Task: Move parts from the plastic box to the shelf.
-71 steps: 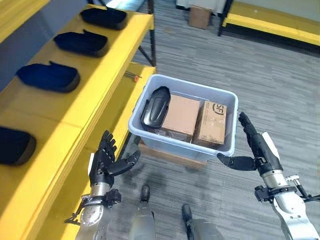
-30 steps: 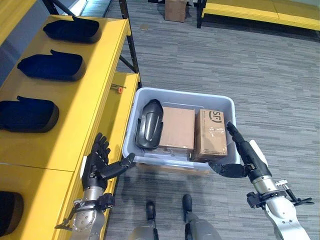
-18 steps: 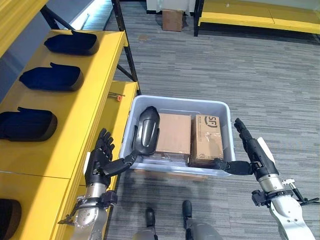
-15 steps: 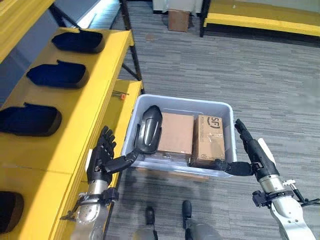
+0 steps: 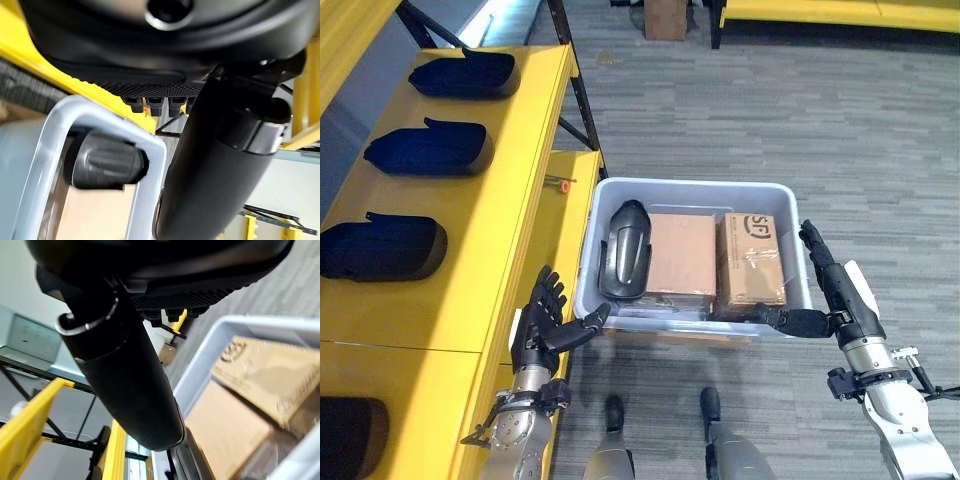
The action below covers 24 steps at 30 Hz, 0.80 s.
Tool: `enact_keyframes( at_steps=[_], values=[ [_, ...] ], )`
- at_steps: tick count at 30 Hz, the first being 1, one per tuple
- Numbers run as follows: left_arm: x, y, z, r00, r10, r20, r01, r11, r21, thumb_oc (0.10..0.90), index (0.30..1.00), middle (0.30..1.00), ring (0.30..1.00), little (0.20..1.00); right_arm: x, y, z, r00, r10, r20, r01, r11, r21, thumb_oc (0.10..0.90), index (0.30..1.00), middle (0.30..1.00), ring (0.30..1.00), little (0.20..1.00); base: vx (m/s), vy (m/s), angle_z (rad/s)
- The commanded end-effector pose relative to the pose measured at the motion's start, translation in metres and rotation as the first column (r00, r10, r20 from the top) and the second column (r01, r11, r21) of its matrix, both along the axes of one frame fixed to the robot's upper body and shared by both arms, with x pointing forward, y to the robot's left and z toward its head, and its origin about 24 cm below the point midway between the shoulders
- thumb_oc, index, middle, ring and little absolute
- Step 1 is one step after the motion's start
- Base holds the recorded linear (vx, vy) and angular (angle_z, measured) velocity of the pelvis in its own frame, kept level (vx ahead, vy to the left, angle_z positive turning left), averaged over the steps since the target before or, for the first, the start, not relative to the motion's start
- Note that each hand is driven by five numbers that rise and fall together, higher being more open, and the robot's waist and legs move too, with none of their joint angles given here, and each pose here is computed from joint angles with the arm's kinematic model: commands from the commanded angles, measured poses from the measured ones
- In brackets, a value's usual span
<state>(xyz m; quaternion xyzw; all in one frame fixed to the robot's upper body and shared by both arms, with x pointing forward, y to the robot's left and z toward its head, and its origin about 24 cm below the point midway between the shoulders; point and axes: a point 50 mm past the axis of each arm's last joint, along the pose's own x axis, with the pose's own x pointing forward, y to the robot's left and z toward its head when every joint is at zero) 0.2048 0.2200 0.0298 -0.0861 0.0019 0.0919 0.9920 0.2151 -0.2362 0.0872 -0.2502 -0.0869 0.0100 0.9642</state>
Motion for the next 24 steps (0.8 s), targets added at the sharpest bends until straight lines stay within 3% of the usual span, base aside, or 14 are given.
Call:
enact_keyframes(
  at_steps=[1, 8, 14, 24],
  values=[
    [0.0, 0.017, 0.06, 0.958, 0.004, 0.288, -0.032, 0.995, 0.095, 0.9, 1.0, 1.0, 1.0, 1.0, 0.011, 0.016, 0.06, 0.944, 0.112, 0.309, -0.083, 0.991, -0.107, 0.9, 1.0, 1.0, 1.0, 1.0, 0.01, 0.163, -0.25],
    [0.005, 0.021, 0.08, 0.934, -0.017, 0.356, -0.036, 0.989, 0.14, 0.9, 1.0, 1.0, 1.0, 1.0, 0.024, 0.02, 0.104, 0.869, 0.173, 0.464, -0.026, 0.951, -0.307, 0.9, 1.0, 1.0, 1.0, 1.0, -0.01, 0.089, -0.06],
    [0.008, 0.017, 0.089, 0.925, -0.083, 0.37, 0.02, 0.985, 0.17, 0.9, 1.0, 1.0, 1.0, 1.0, 0.04, 0.032, 0.157, 0.791, 0.371, 0.486, -0.017, 0.807, -0.59, 0.9, 1.0, 1.0, 1.0, 1.0, -0.01, -0.024, 0.1],
    [0.012, 0.009, 0.108, 0.884, -0.12, 0.452, 0.049, 0.985, 0.167, 0.9, 1.0, 1.0, 1.0, 1.0, 0.056, 0.037, 0.197, 0.775, 0.46, 0.434, 0.066, 0.623, -0.779, 0.9, 1.0, 1.0, 1.0, 1.0, -0.03, -0.067, 0.12]
  ],
)
